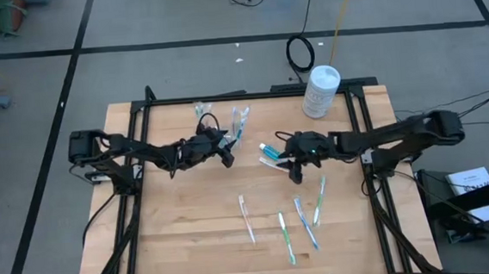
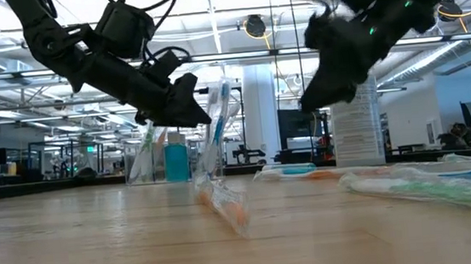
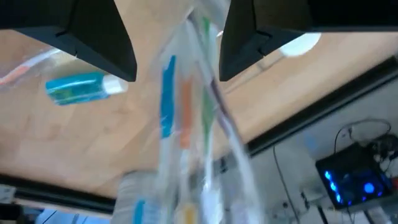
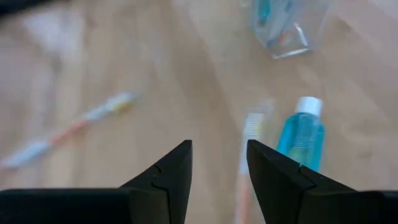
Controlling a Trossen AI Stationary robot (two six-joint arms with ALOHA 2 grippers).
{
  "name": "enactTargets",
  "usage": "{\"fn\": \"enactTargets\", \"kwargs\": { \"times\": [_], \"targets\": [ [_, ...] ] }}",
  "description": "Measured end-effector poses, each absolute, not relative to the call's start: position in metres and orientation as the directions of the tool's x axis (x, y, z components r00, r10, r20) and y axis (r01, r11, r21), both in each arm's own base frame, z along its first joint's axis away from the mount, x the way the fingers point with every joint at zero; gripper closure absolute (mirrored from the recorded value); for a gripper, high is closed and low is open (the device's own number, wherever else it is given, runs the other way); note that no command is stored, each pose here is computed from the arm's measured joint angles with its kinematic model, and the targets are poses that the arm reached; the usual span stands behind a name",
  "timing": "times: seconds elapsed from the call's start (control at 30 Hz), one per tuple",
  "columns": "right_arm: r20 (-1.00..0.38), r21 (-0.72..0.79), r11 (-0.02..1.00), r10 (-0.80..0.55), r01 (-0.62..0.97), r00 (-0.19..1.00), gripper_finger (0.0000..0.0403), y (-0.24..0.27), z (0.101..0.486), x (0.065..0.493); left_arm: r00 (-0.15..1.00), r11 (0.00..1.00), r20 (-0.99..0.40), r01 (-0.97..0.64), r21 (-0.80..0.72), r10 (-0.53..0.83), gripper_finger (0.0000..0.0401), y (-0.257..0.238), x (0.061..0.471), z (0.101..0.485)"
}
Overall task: Pick & Place toothbrushing station
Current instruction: Put the green toothbrush into the transparent organizer
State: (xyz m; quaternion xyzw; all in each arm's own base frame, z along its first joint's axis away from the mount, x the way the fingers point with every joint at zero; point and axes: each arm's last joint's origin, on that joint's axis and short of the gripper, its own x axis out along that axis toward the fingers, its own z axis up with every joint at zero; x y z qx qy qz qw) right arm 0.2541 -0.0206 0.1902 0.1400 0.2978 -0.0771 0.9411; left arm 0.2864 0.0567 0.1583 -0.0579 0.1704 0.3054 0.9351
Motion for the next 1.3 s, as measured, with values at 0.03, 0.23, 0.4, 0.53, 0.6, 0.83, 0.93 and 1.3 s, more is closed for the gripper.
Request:
{"fn": "enactTargets", "kwargs": {
  "times": [0.03,0.23,0.4,0.53,0.6,0.83,0.93,1.3],
  "targets": [
    [-0.575,0.246,0.941,-0.052,0.233,0.817,0.0259,-0.016,0.196,0.250,0.762,0.811,-0.344,-0.585,-0.003,0.548,0.0165,0.055,0.287,0.160],
    [-0.684,0.450,0.810,0.041,0.376,0.729,0.0259,0.012,0.210,0.214,0.801,0.838,-0.298,-0.546,-0.011,0.518,0.0164,0.043,0.284,0.177],
    [-0.865,0.439,0.625,0.100,0.646,0.492,0.0259,0.037,0.195,0.184,0.818,0.856,-0.297,-0.517,-0.003,0.493,0.0164,0.033,0.279,0.187],
    [-0.924,0.369,0.524,0.122,0.767,0.362,0.0259,0.056,0.187,0.170,0.822,0.863,-0.305,-0.506,-0.002,0.481,0.0164,0.029,0.279,0.188],
    [-0.927,0.361,0.497,0.104,0.789,0.359,0.0259,0.063,0.186,0.168,0.823,0.865,-0.308,-0.502,-0.003,0.477,0.0164,0.028,0.279,0.187],
    [-0.949,0.273,0.411,-0.032,0.870,0.313,0.0259,0.066,0.160,0.164,0.820,0.862,-0.319,-0.507,-0.016,0.476,0.0164,0.028,0.278,0.186],
    [-0.952,0.268,0.380,-0.034,0.885,0.304,0.0259,0.066,0.145,0.163,0.820,0.860,-0.318,-0.509,-0.024,0.476,0.0164,0.028,0.278,0.186],
    [-0.919,0.323,0.485,-0.044,0.812,0.391,0.0317,0.064,0.132,0.163,0.820,0.860,-0.316,-0.510,-0.026,0.477,0.0164,0.028,0.278,0.186]
  ]
}}
